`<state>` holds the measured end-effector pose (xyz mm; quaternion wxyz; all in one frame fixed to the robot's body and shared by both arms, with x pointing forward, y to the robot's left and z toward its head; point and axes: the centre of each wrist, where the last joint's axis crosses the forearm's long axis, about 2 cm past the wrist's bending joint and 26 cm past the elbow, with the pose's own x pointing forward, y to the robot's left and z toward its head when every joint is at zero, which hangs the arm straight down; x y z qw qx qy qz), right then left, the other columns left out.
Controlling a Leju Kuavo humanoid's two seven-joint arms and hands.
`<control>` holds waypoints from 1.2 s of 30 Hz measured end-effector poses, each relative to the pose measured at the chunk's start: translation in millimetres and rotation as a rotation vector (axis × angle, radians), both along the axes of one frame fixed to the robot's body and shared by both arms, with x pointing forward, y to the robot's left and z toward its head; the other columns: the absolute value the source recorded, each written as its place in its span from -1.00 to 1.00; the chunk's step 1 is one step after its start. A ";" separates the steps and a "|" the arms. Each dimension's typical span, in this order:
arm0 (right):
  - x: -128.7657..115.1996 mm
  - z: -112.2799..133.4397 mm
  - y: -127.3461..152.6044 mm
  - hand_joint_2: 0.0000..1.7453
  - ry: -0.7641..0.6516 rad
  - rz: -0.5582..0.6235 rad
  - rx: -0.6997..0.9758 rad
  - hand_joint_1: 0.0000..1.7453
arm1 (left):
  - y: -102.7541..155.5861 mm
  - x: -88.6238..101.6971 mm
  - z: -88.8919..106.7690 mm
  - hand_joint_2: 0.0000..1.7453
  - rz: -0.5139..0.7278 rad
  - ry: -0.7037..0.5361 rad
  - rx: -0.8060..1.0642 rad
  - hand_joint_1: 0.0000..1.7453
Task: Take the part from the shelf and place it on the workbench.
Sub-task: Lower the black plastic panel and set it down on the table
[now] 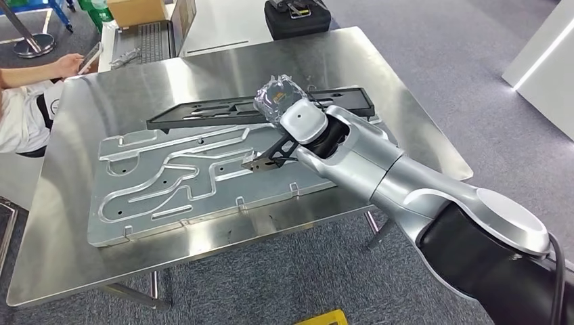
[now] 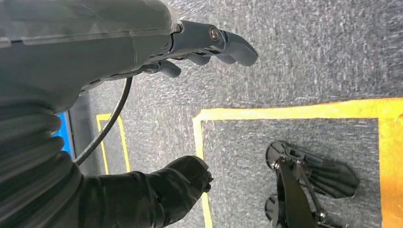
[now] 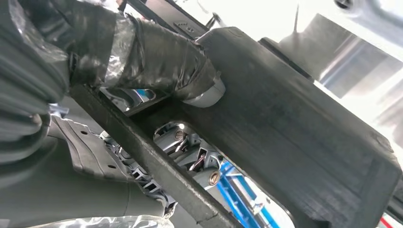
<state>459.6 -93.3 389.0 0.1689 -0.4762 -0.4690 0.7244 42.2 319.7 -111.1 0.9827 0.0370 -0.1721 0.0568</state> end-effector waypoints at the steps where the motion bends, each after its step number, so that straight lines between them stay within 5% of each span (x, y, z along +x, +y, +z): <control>1: -0.3 -1.1 1.4 1.00 0.002 0.003 0.004 1.00 | 0.3 -0.2 0.0 1.00 -0.002 0.001 0.001 -1.00; 16: -2.4 -44.1 -1.8 1.00 0.118 0.035 0.098 1.00 | -0.4 -1.9 -0.2 1.00 0.013 -0.046 -0.022 -1.00; 20: -3.1 -68.6 -10.8 -1.00 0.163 0.024 0.116 -1.00 | -0.6 -2.3 -0.3 1.00 0.011 -0.054 -0.022 -1.00; 23: -3.3 -78.2 -14.7 -1.00 0.179 0.018 0.123 -1.00 | -0.5 -3.1 -0.4 1.00 0.007 -0.054 -0.021 -1.00; 27: -1.6 -78.4 -17.2 -1.00 0.176 0.017 0.133 -1.00 | -0.9 -1.9 -0.3 -1.00 0.005 -0.057 -0.022 -1.00; 36: 0.0 -83.9 -21.6 -1.00 0.190 0.001 0.128 -1.00 | -1.2 -3.1 -0.4 -1.00 0.012 -0.061 -0.025 -1.00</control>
